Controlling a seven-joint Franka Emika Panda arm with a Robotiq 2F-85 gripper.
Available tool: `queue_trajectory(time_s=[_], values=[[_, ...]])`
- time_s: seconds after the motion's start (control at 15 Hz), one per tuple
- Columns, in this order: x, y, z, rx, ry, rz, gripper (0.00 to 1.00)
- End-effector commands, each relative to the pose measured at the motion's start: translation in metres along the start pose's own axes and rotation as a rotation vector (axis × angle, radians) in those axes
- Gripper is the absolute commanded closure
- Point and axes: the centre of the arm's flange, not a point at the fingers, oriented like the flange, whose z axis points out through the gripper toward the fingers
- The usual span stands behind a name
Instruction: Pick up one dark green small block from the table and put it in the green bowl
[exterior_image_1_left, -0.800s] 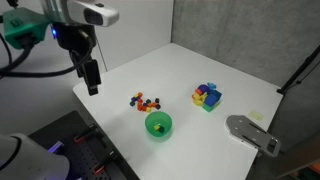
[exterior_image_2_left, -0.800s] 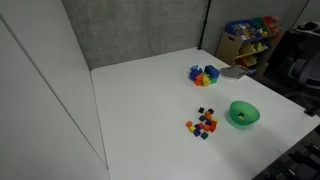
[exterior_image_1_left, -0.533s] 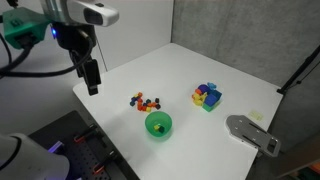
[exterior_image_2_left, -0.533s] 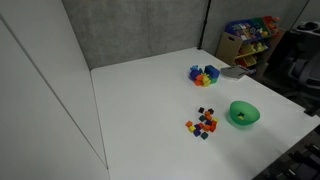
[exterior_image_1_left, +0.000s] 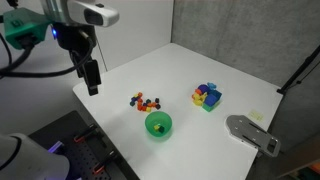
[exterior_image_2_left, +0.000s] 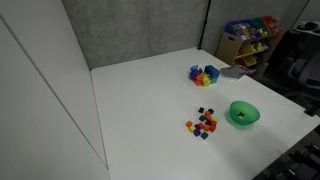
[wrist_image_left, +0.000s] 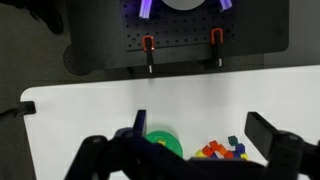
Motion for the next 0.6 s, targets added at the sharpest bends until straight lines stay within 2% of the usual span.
queue_trajectory(time_s=[0.0,0.53], values=[[0.017,-0.01,0.01,-0.024,-0.001,-0.003,0.0],[0.092,-0.06,0.049,-0.097,0.006,-0.091,0.0]])
